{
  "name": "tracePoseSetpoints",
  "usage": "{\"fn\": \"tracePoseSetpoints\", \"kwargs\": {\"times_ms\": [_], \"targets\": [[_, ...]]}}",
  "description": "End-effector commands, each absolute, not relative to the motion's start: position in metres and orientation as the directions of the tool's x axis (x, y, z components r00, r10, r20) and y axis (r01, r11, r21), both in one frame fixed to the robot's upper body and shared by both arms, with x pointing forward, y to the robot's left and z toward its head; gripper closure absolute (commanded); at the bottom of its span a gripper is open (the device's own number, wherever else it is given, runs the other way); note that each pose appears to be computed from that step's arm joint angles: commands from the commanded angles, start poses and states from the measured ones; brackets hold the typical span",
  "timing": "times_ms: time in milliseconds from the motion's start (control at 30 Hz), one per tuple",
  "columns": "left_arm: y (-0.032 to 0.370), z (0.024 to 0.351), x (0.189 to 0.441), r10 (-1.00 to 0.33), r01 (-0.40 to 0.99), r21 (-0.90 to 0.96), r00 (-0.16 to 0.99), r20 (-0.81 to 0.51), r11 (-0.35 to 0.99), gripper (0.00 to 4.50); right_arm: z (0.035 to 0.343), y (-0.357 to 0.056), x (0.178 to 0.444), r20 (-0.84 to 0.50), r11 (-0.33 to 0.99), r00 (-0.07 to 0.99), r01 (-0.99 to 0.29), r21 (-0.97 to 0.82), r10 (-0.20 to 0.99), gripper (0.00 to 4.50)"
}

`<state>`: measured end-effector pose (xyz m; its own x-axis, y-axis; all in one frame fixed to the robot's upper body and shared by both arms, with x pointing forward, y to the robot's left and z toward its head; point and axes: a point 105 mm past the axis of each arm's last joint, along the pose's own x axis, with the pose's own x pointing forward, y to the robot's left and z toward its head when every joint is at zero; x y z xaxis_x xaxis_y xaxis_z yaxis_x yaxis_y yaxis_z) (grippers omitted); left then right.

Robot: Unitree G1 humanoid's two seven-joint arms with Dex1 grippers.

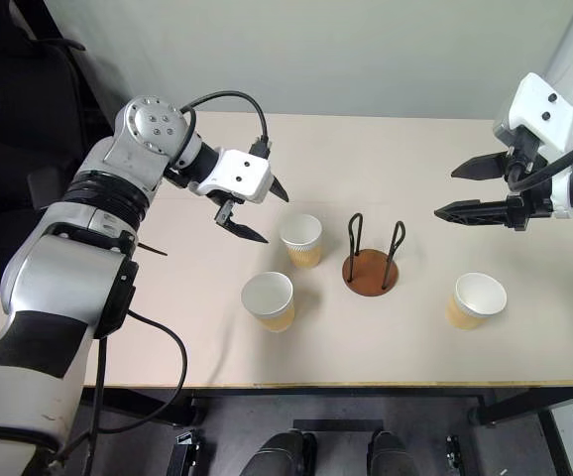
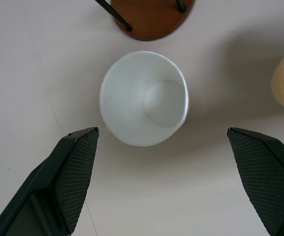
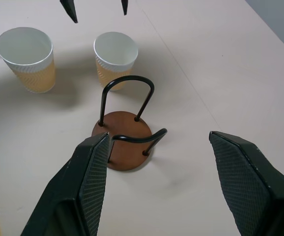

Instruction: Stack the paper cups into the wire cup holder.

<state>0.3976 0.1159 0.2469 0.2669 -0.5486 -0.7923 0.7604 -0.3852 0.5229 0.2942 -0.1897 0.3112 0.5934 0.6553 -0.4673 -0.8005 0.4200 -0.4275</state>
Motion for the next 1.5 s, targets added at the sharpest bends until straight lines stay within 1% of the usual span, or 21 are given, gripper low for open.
{"fn": "tracePoseSetpoints", "kwargs": {"times_ms": [33,267,400,600,767,867,1000,1100,1333,1500], "targets": [[0.114,0.25,0.398,-0.538,0.738,0.537,0.28,-0.795,-0.409,0.0,0.329,-0.188,0.289,-0.428,0.404,0.611,-0.778,-0.481,0.666,1.27],[0.118,0.241,0.4,-0.512,0.745,0.522,0.283,-0.811,-0.416,0.0,0.335,-0.178,0.283,-0.4,0.359,0.567,-0.797,-0.485,0.72,1.27],[0.119,0.235,0.401,-0.5,0.751,0.514,0.285,-0.818,-0.413,0.0,0.342,-0.172,0.279,-0.349,0.335,0.542,-0.796,-0.503,0.764,1.27],[0.117,0.228,0.402,-0.486,0.755,0.504,0.282,-0.827,-0.42,0.0,0.34,-0.166,0.271,-0.336,0.307,0.49,-0.827,-0.471,0.805,1.27],[0.112,0.225,0.403,-0.482,0.746,0.508,0.285,-0.829,-0.432,0.0,0.34,-0.165,0.27,-0.334,0.306,0.488,-0.828,-0.47,0.806,1.27],[0.102,0.226,0.403,-0.507,0.736,0.518,0.274,-0.817,-0.436,0.0,0.34,-0.164,0.27,-0.332,0.306,0.486,-0.829,-0.468,0.809,1.27],[0.097,0.227,0.403,-0.515,0.731,0.522,0.271,-0.813,-0.439,0.0,0.34,-0.164,0.27,-0.333,0.308,0.487,-0.83,-0.465,0.808,1.27],[0.094,0.22,0.402,-0.488,0.717,0.51,0.267,-0.831,-0.475,0.0,0.339,-0.165,0.271,-0.332,0.315,0.49,-0.83,-0.46,0.806,1.27],[0.093,0.215,0.408,-0.446,0.686,0.529,0.32,-0.836,-0.5,0.0,0.336,-0.168,0.272,-0.336,0.329,0.504,-0.825,-0.459,0.795,1.27],[0.087,0.215,0.41,-0.453,0.673,0.547,0.335,-0.826,-0.499,0.0,0.336,-0.168,0.272,-0.334,0.333,0.506,-0.824,-0.458,0.795,1.27]]}}
